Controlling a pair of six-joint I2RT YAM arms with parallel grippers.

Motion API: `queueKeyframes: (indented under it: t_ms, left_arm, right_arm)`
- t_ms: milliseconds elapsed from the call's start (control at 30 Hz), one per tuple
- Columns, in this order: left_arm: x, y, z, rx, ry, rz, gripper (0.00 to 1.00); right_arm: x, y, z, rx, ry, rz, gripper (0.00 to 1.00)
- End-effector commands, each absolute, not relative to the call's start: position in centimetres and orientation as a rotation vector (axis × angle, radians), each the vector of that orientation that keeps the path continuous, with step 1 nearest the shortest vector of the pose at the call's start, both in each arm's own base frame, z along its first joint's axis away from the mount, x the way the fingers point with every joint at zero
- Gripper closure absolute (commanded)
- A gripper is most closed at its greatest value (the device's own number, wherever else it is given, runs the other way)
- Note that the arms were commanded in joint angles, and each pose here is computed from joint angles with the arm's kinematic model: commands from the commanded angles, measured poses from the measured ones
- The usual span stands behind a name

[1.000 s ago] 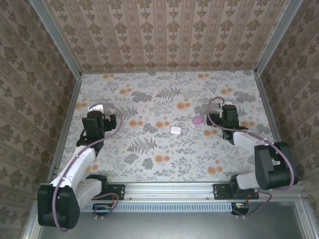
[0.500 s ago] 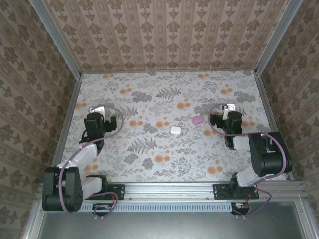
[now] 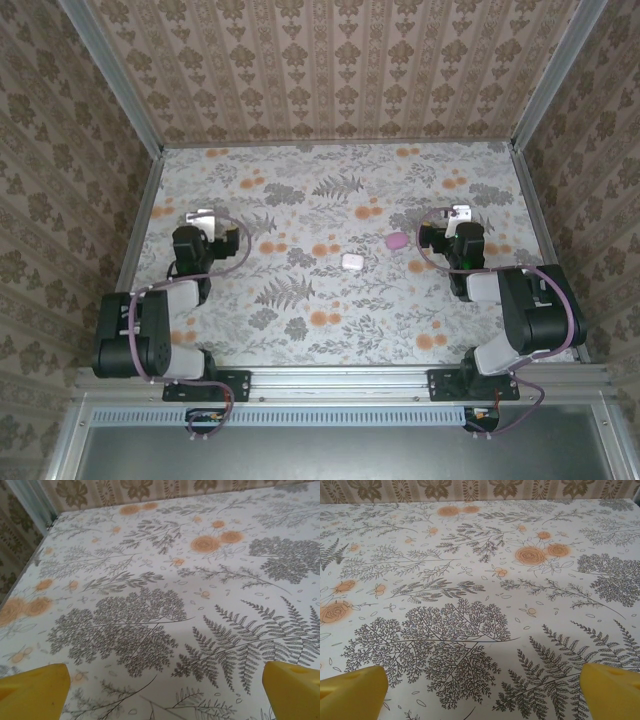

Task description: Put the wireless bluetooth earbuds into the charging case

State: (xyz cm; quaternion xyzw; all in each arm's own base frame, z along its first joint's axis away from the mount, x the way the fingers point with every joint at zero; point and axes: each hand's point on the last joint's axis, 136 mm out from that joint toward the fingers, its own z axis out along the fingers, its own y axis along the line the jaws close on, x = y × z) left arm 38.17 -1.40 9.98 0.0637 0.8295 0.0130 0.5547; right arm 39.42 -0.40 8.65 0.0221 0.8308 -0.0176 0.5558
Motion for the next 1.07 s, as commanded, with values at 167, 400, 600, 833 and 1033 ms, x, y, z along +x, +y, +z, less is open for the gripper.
queueKeyframes:
  t_ms: [167,400,600,833,1033]
  left_arm:
    - [39.8,0.0,9.2,0.071,1.953,0.057,0.00]
    - [39.8,0.4,9.4,0.042,1.934,0.123,0.00]
    - [39.8,0.3,9.4,0.049,1.935,0.122,0.00]
    - [39.8,0.2,9.4,0.053,1.936,0.115,0.00]
    - [39.8,0.2,9.4,0.054,1.936,0.115,0.00]
  right_arm:
    - [39.9,-0.4,9.7,0.057,1.921,-0.040,0.00]
    - [40.0,-0.4,9.7,0.057,1.923,-0.039,0.00]
    - [40.0,-0.4,9.7,0.058,1.921,-0.040,0.00]
    - [40.0,-0.4,9.7,0.058,1.923,-0.040,0.00]
    - [40.0,-0.4,9.8,0.058,1.920,-0.040,0.00]
